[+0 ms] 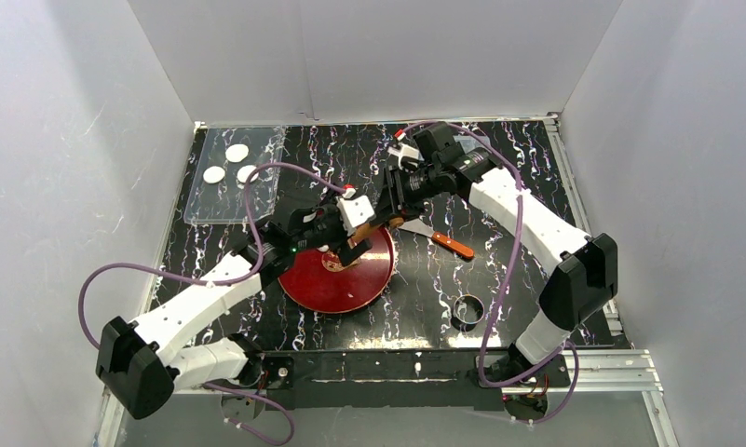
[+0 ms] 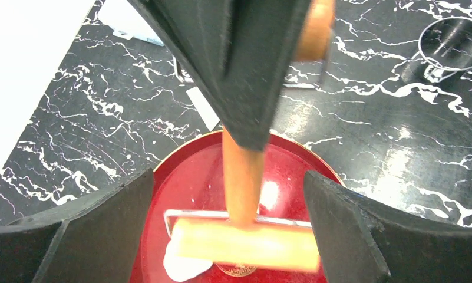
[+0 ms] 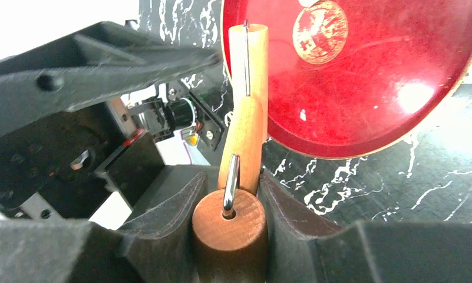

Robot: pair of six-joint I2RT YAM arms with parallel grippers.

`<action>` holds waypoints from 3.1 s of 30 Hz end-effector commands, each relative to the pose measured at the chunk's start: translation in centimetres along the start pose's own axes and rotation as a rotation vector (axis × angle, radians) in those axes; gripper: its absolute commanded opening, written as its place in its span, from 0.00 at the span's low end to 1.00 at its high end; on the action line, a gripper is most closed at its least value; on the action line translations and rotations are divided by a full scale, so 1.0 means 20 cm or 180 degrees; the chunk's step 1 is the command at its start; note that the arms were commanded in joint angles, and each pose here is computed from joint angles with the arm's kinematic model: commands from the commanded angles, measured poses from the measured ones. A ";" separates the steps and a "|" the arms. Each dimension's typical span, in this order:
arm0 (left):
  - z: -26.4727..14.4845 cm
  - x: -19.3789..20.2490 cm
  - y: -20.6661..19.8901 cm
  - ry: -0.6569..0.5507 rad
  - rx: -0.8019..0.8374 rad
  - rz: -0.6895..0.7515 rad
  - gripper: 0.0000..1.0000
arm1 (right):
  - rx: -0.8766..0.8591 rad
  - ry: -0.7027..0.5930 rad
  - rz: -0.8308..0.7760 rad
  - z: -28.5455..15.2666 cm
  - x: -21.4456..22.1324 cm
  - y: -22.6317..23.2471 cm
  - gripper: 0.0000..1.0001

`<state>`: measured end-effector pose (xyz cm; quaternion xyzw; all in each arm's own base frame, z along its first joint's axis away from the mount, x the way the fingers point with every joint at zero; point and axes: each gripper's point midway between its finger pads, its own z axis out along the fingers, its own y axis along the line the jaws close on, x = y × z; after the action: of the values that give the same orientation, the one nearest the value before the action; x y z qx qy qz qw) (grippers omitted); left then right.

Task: Roll out the dumpling wrappers from the dough
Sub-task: Pick up the rolling pin from the center of the board, then flatten out the dough on the work surface.

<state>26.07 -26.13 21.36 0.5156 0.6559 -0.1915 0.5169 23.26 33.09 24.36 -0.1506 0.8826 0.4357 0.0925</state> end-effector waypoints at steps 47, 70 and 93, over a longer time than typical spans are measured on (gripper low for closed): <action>-0.30 1.38 0.25 0.3351 -0.1820 -0.3330 0.10 | 0.0175 0.0033 0.0206 0.38 -0.45 -0.15 0.01; -0.20 1.32 0.16 0.3121 -0.1358 -0.3012 0.00 | 0.1421 0.0474 -0.0020 0.55 -0.26 -0.65 0.01; -0.21 1.30 0.17 0.3077 -0.1368 -0.2917 0.00 | 0.1949 0.0625 -0.0210 0.59 -0.21 -0.82 0.01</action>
<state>30.81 -8.47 2.33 0.0790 0.9846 0.0017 0.1558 33.01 37.47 13.41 -0.1731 0.9428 0.2738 0.0786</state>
